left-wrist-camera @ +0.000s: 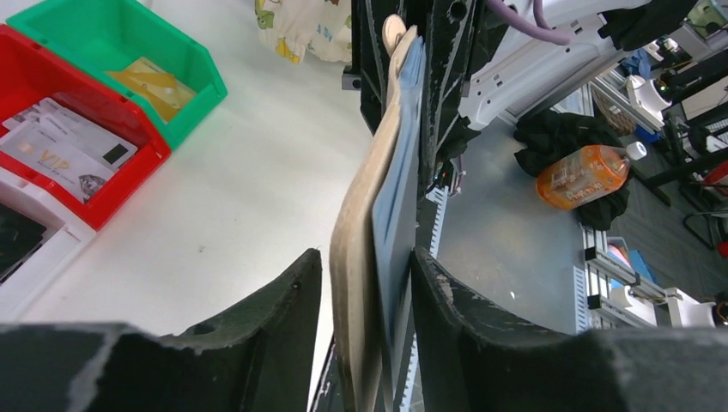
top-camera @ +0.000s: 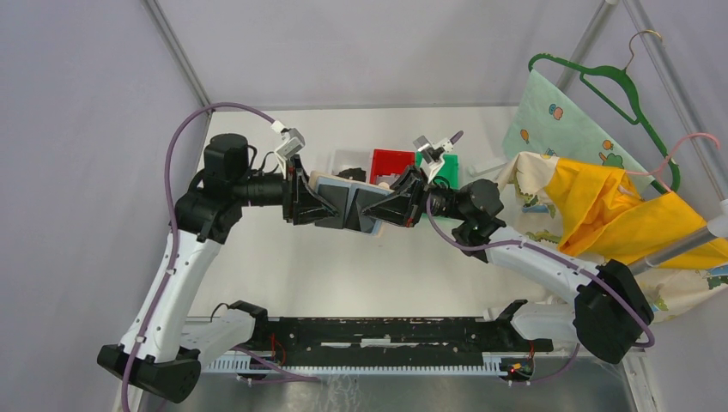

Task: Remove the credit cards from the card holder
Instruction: Remove the credit card from the card holder.

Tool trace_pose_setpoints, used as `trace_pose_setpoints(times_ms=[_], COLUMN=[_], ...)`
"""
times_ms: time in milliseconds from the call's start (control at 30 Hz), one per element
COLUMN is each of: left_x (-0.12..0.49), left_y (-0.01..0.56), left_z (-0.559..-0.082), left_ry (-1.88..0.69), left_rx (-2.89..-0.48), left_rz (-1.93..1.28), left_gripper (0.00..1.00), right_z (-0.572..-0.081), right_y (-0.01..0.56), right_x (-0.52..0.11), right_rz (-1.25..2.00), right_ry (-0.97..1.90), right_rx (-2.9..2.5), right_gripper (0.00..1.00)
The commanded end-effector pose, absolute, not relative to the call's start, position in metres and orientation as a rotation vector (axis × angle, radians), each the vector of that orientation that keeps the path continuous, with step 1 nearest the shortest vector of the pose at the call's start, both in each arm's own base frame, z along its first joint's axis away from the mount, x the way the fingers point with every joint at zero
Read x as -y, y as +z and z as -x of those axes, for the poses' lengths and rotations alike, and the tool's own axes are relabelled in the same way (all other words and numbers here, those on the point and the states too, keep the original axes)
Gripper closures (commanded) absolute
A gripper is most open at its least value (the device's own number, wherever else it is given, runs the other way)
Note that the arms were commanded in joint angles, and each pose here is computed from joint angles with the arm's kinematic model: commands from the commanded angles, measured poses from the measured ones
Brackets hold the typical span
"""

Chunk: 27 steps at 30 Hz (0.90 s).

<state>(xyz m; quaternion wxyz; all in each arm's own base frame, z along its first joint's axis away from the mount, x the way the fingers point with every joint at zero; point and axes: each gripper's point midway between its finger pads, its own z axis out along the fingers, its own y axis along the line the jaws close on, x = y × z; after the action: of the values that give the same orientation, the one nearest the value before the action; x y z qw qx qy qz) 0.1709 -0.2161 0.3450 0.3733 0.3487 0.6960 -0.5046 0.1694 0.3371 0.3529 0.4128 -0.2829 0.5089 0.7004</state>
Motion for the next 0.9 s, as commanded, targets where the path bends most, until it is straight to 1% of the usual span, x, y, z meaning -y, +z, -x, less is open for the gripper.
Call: trace_pose_setpoints(times_ms=[0,200,367,500,567,700,800,833,867], left_x=[0.213,0.212,0.213,0.211,0.211,0.211,0.211,0.212,0.212], left_y=[0.365,0.368,0.362,0.36,0.362,0.369,0.371,0.371,0.37], left_z=[-0.171,-0.164,-0.159,-0.161,-0.163,-0.16,-0.156,-0.155,-0.153], left_ry=[-1.213,-1.223,-1.253,-1.236,-1.233,-1.236,-1.261,-1.274,-1.289], left_rx=[-1.712,-1.698,-1.703,-1.73,-1.743,-1.738,-1.734,-1.734,-1.735], left_rz=[-0.97,-1.02,-1.033,-1.026,-1.023,-1.046,-1.062,-1.065,-1.068], left_gripper=[0.53,0.52,0.64,0.77,0.79,0.8,0.8,0.8,0.8], right_z=[-0.16,-0.156,-0.154,-0.153,-0.153,-0.154,-0.153,-0.153,-0.153], right_y=[0.377,0.379,0.381,0.381,0.378,0.37,0.369,0.369,0.369], right_x=[-0.33,-0.327,-0.325,-0.324,-0.324,-0.323,-0.324,-0.325,-0.325], right_rz=[0.748,0.746,0.743,0.747,0.751,0.763,0.774,0.78,0.783], right_ry=[1.734,1.756,1.763,1.762,1.763,1.761,1.765,1.766,1.765], right_rx=[-1.161,-1.147,-1.138,-1.137,-1.144,-1.161,-1.162,-1.158,-1.158], right_gripper=[1.0,1.0,1.0,1.0,1.0,0.95,0.89,0.84,0.76])
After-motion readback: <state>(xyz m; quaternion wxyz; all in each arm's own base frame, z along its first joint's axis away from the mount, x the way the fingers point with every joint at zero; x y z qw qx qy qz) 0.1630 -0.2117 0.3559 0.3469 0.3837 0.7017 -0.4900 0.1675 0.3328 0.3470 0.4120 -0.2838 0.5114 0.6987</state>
